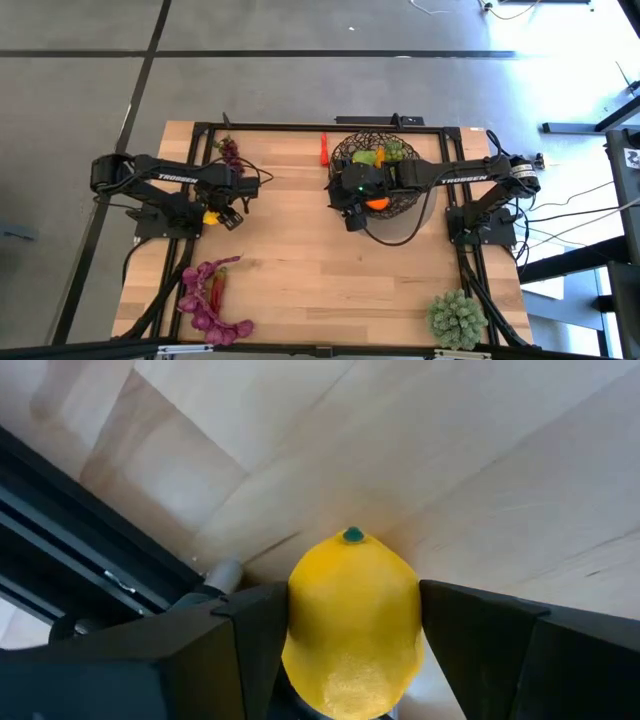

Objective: Build produce basket
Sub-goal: Put the lemon into the black wire basket

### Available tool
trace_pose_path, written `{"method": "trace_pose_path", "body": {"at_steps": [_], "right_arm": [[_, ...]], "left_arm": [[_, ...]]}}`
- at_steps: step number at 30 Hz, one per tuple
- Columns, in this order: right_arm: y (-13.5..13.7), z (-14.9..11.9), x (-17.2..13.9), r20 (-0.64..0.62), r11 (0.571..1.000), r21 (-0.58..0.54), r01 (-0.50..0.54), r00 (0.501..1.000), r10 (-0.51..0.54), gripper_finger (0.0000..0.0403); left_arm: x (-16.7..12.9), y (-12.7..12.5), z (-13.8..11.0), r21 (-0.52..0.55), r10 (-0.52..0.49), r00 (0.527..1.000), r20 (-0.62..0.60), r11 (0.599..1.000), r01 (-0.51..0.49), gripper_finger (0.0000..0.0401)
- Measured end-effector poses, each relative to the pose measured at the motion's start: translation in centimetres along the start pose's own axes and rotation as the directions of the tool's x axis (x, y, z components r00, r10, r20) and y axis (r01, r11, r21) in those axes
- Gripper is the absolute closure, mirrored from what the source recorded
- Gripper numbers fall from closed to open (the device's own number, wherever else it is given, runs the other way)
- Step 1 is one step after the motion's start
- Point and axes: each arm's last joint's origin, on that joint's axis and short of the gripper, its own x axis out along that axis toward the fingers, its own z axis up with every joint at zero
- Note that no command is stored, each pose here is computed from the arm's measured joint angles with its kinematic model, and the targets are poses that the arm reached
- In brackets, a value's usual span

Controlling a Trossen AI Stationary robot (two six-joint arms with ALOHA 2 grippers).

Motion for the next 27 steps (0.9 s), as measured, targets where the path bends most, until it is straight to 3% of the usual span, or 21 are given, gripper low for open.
{"method": "trace_pose_path", "body": {"at_steps": [5, 13, 19, 27], "right_arm": [[0.0, 0.0, 0.0, -0.001, 1.0, 0.0, 0.0, 1.0, 0.0, 0.0188], [0.0, 0.0, 0.0, -0.001, 1.0, 0.0, 0.0, 1.0, 0.0, 0.0188], [0.0, 0.0, 0.0, 0.0, 1.0, -0.011, 0.0, 1.0, 0.0, 0.0188], [-0.7, 0.9, -2.1, 0.0, 0.999, 0.045, 0.009, 1.0, -0.009, 0.0188]], "left_arm": [[0.0, 0.0, 0.0, -0.037, 0.003, 1.0, 0.001, 0.999, -0.003, 0.0201], [0.0, 0.0, 0.0, -0.044, 0.0, 1.0, -0.001, 0.999, 0.0, 0.0262], [-0.2, -0.2, 0.2, -0.045, -0.033, 0.999, -0.001, 0.998, 0.033, 0.0273], [-4.3, -1.7, 2.5, 0.008, -0.152, 0.973, 0.174, 0.988, 0.153, 0.0275]]}}
